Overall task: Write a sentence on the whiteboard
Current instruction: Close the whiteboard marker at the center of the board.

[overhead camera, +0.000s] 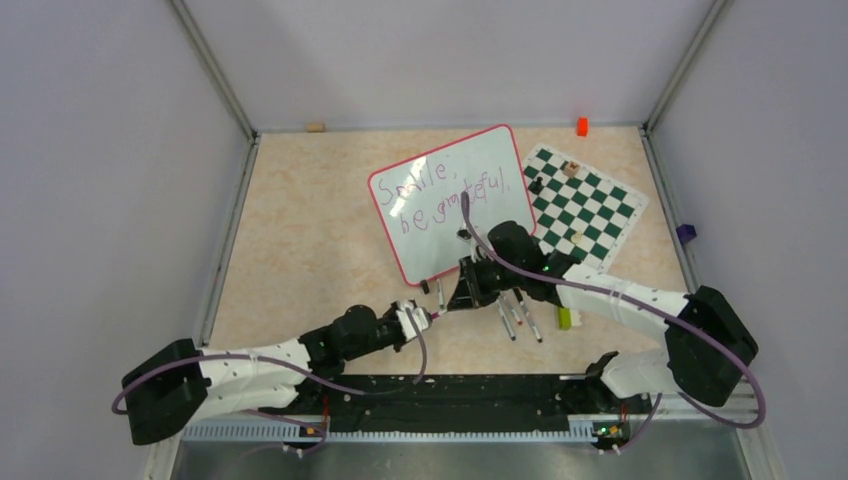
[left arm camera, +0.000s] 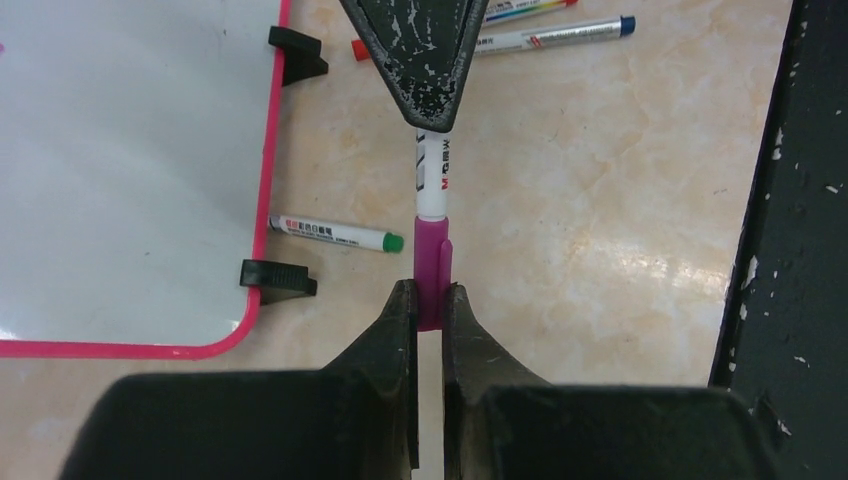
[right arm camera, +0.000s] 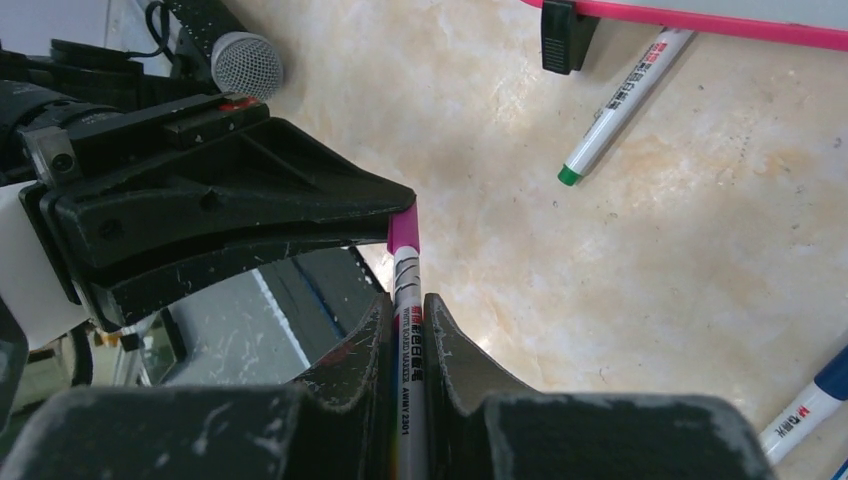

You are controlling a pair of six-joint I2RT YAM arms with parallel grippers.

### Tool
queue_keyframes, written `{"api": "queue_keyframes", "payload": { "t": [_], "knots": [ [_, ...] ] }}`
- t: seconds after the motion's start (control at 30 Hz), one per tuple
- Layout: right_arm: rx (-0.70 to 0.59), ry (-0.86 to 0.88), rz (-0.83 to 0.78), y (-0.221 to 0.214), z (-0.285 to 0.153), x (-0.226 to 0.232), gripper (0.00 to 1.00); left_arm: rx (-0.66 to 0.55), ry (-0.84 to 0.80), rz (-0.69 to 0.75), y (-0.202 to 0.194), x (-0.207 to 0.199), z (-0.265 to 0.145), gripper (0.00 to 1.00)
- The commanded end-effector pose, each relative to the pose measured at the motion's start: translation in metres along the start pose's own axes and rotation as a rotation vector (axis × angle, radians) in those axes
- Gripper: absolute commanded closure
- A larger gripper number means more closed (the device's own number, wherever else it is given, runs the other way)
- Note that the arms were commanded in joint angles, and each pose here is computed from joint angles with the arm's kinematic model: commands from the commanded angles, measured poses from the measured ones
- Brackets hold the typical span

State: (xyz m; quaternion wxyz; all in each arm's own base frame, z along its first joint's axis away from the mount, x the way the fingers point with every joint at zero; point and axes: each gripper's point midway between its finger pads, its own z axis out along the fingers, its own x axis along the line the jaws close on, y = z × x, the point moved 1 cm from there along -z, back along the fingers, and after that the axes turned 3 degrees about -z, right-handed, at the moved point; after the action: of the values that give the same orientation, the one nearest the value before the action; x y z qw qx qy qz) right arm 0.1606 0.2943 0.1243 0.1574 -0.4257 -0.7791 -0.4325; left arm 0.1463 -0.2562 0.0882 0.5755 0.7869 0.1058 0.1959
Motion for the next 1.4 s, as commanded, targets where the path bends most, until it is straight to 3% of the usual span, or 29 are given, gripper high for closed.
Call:
{"api": "queue_keyframes", "payload": {
  "t": [0.0,0.53,0.8,0.93,1.2,1.37],
  "knots": [
    [-0.021,-0.073,-0.068,0.014,0.017,0.008,1.0,-0.253,-0.004,0.006,0.067,0.004,0.003,1.0],
    [0.068,-0.072,-0.051,-0.006,0.069,0.03,1.0,-0.361,0.038,-0.037,0.08,0.009,-0.012,1.0],
    [0.172,-0.017,-0.057,-0.013,0.076,0.041,1.0,-0.311,-0.087,0.02,0.076,-0.011,-0.002,1.0],
    [0.148,-0.071,-0.078,-0.006,0.064,0.037,1.0,-0.294,-0.014,-0.048,0.074,0.001,-0.001,1.0],
    [0.001,-0.207,0.011,0.007,-0.01,-0.024,1.0,-0.227,0.232,-0.227,0.067,0.04,0.004,0.61],
    [-0.126,-0.294,0.078,0.015,-0.063,-0.066,1.0,-0.182,0.332,-0.337,0.063,0.059,0.004,0.56]
  ]
}}
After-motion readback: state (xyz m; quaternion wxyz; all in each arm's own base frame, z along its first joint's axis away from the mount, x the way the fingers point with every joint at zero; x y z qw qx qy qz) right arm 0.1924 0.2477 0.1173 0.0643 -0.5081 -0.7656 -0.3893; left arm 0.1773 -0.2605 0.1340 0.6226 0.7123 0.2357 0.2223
